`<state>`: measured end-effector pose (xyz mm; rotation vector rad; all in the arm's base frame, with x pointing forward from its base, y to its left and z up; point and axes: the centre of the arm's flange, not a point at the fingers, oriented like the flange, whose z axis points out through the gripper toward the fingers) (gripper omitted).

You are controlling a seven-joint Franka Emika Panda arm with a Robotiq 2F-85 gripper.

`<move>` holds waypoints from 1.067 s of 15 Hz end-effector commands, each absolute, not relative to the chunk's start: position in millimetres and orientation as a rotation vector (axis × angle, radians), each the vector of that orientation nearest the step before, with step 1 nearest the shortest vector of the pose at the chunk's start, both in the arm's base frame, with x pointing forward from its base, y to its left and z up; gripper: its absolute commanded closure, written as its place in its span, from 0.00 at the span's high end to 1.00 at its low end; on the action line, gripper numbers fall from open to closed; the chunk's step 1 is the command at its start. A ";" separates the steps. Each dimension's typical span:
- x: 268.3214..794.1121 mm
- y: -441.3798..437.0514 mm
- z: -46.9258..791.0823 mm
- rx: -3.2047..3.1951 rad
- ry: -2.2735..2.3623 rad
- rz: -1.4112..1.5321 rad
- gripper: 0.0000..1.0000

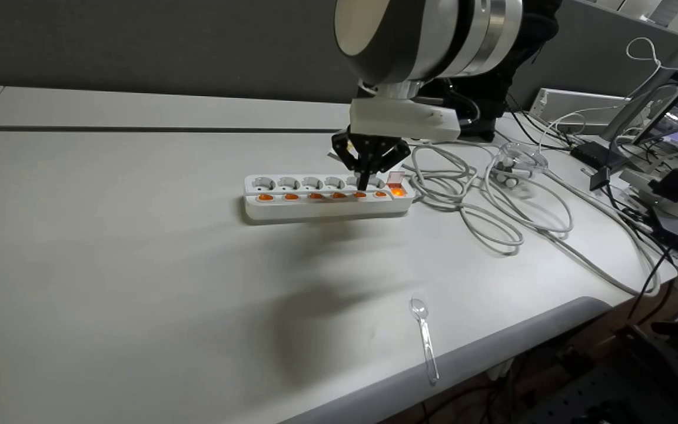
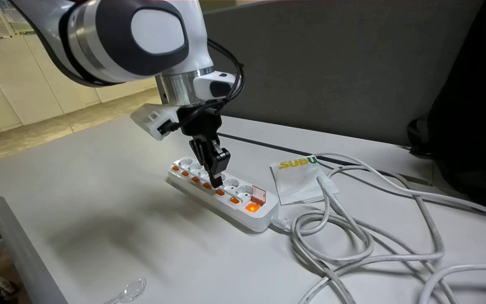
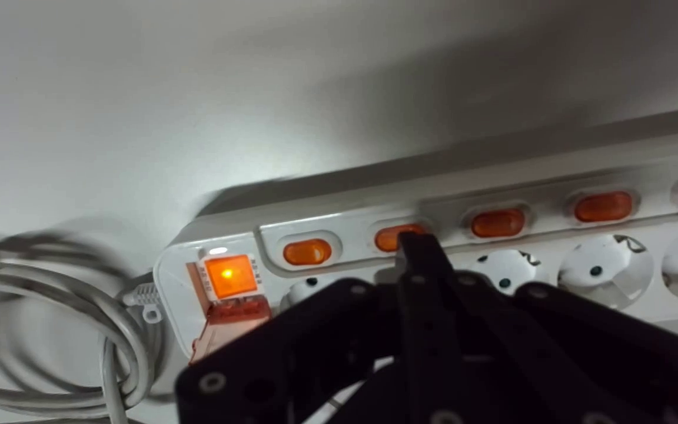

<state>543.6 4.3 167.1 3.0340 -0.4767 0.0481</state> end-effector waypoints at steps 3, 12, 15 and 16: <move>541.4 4.9 159.8 3.042 -0.481 0.046 0.00; 541.3 8.8 147.0 3.042 -0.497 0.039 0.00; 542.2 11.0 142.8 3.033 -0.500 0.028 0.00; 542.6 12.4 139.7 3.029 -0.503 0.013 0.00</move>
